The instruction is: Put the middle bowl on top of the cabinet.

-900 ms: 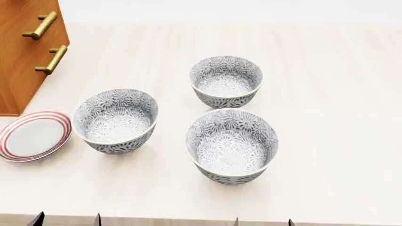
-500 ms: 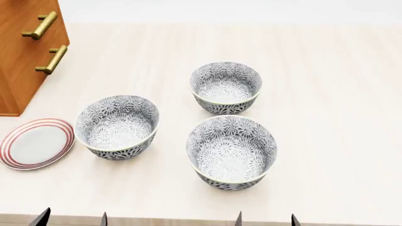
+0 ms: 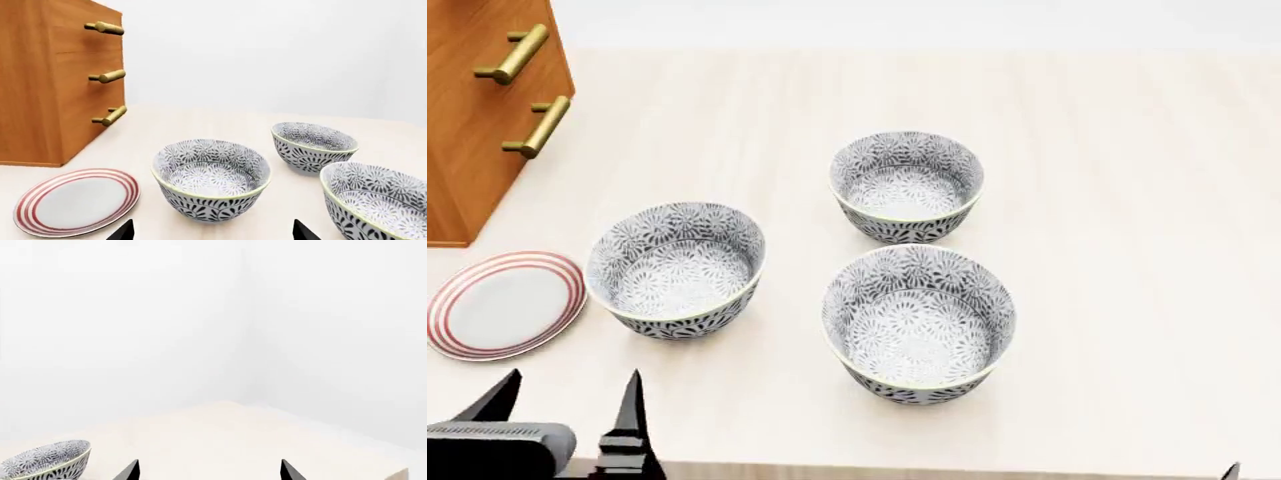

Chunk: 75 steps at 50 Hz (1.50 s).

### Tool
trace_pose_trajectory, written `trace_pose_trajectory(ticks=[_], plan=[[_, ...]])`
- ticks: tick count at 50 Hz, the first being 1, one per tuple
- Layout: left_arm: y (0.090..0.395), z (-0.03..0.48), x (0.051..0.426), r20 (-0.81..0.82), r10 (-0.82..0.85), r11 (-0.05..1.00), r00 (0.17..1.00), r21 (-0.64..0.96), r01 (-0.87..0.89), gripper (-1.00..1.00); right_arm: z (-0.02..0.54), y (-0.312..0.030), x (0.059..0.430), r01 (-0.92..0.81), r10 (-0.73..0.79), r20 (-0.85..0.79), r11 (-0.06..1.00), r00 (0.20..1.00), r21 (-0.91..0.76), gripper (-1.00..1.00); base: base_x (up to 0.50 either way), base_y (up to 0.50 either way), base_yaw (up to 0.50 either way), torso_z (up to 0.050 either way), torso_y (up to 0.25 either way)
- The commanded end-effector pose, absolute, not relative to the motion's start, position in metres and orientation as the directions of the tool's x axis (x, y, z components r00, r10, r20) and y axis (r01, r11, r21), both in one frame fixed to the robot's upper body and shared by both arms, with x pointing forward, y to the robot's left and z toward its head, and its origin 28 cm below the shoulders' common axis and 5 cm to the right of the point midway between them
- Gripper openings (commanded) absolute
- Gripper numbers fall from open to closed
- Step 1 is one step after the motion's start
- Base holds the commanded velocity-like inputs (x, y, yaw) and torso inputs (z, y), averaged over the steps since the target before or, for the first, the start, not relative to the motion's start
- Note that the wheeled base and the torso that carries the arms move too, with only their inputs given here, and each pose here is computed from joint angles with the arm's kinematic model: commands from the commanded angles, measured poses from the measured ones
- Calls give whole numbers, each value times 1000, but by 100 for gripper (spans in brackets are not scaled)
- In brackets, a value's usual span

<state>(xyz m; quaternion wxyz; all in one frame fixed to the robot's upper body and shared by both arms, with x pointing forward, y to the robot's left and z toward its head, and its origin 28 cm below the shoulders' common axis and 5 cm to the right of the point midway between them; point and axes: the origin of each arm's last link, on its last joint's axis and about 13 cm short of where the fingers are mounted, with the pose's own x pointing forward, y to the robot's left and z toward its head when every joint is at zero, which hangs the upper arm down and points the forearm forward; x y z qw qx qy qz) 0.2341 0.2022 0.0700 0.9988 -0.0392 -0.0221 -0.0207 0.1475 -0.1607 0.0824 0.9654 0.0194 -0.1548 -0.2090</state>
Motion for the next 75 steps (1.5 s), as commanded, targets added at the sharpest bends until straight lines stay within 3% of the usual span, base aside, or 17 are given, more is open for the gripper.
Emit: trace_pose_trajectory(ticks=[1,9,17,49,60,75], plan=[[206,134,228,217,5,985,976,-168,32,100,107,-184,109,506,-505,405,855,762,114,100,0,0,0,0,0],[209,144,209,287,90,988,954,-150,-48,100,111,-189,88,538,-515,432,839,741,78,100,0,0,0,0,0],[214,163,196,349,68,986,935,-163,-11,100,118,-190,73,557,-526,457,827,717,80,100,0,451,0,0,0],[216,154,212,314,80,988,946,-148,-34,100,127,-182,81,567,-527,471,821,707,67,100,0,400,0,0,0],[216,152,213,305,76,989,949,-147,-32,100,126,-183,80,563,-533,466,822,706,88,100,0,0,0,0,0],[215,153,210,303,71,989,950,-148,-27,100,128,-184,74,564,-532,482,821,696,92,100,494,0,0,0,0]])
